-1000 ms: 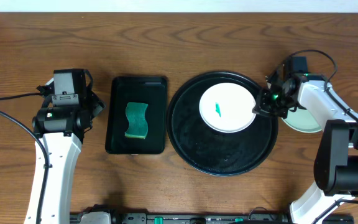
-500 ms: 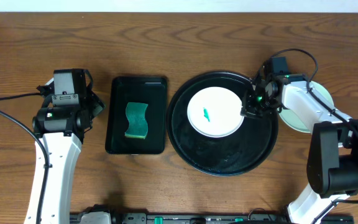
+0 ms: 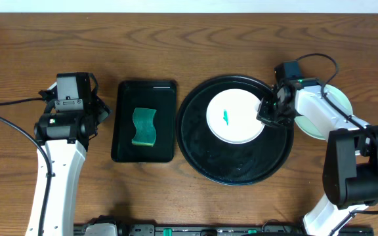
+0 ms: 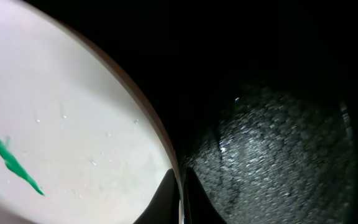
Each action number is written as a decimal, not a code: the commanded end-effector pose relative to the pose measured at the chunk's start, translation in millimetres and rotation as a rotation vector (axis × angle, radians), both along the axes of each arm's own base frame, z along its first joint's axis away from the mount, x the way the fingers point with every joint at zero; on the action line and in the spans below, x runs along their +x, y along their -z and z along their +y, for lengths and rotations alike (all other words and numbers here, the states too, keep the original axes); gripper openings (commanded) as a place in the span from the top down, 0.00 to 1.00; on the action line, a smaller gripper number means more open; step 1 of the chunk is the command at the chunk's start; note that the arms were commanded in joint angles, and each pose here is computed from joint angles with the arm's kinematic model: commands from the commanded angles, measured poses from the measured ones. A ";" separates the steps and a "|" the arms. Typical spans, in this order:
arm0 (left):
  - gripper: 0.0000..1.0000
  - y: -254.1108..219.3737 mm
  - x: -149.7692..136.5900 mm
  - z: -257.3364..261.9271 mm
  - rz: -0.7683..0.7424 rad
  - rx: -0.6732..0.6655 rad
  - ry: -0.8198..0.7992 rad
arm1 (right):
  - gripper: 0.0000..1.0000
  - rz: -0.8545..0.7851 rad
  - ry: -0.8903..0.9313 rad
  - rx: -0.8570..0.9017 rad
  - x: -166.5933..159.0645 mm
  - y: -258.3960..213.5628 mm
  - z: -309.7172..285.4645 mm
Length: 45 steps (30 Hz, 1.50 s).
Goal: Clean dirty plates on tray and stack at the side
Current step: 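Grasp the white plate rim and drag it onto the round tray center, then hold the white plate rim steady on the round tray, right gripper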
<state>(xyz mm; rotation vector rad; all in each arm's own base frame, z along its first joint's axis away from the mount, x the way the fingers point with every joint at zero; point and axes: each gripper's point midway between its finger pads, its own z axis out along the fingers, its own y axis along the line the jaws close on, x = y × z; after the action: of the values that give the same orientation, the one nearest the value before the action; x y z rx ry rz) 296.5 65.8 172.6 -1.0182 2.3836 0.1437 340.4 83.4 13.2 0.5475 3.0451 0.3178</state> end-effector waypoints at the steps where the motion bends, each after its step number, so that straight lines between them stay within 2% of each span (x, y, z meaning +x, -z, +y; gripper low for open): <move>1: 0.20 -0.8 -2.5 5.4 0.002 0.017 -0.018 | 0.98 -0.009 0.025 -0.024 -0.6 -2.7 0.9; 2: 0.20 -0.8 -2.5 5.4 0.002 0.017 -0.018 | 0.94 -0.010 0.025 -0.028 -0.4 -2.6 0.2; 4: 0.20 -0.8 -2.5 5.4 0.002 0.017 -0.018 | 0.64 -0.017 0.027 -0.058 0.8 -2.0 -5.3; 5: 0.20 -0.9 -2.4 5.4 0.002 0.017 -0.018 | 0.55 -0.022 0.030 -0.078 1.9 -1.6 -8.8; 8: 0.20 -0.9 -2.4 5.4 0.002 0.017 -0.018 | 0.54 -0.036 0.032 -0.105 4.9 -1.5 -13.4; 9: 0.20 -0.8 -2.5 5.4 0.002 0.017 -0.018 | 0.59 -0.042 0.027 -0.106 6.1 -1.6 -13.5; 10: 0.20 -0.9 -2.4 5.4 0.002 0.017 -0.018 | 0.68 -0.048 0.022 -0.105 7.5 -1.8 -13.1; 12: 0.20 -0.8 -2.5 5.4 0.002 0.017 -0.018 | 0.72 -0.083 -0.018 -0.104 14.4 -2.8 -11.1; 13: 0.20 -0.9 -2.4 5.4 0.002 0.017 -0.018 | 0.69 -0.097 -0.046 -0.105 16.6 -3.2 -9.8; 16: 0.20 -0.8 -2.5 5.4 0.002 0.017 -0.018 | 0.48 -0.142 -0.155 -0.113 22.8 -4.6 -4.4; 19: 0.20 -0.8 -2.5 5.4 0.002 0.017 -0.018 | 0.45 -0.157 -0.240 -0.121 22.7 -4.7 -0.6; 22: 0.20 -0.8 -2.5 5.4 0.002 0.017 -0.018 | 0.49 -0.163 -0.290 -0.128 22.5 -4.7 -0.7; 24: 0.20 -0.8 -2.5 5.4 0.002 0.017 -0.018 | 0.59 -0.166 -0.309 -0.130 22.5 -4.6 -0.7; 30: 0.20 -0.8 -2.5 5.4 0.002 0.017 -0.018 | 0.75 -0.166 -0.309 -0.130 22.5 -4.4 -0.9; 36: 0.20 -0.8 -2.5 5.4 0.002 0.017 -0.018 | 0.79 -0.175 -0.308 -0.129 22.9 -0.7 -0.6; 42: 0.20 -0.8 -2.5 5.4 0.002 0.017 -0.018 | 0.95 -0.176 -0.307 -0.129 21.6 2.2 -1.0; 45: 0.20 -0.8 -2.5 5.4 0.002 0.017 -0.018 | 0.95 -0.176 -0.307 -0.129 21.6 2.2 -1.0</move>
<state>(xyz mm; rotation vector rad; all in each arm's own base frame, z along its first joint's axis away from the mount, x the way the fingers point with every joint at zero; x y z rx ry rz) 296.5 65.8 172.6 -1.0182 2.3836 0.1437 362.9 81.4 7.8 0.0542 2.9522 0.1739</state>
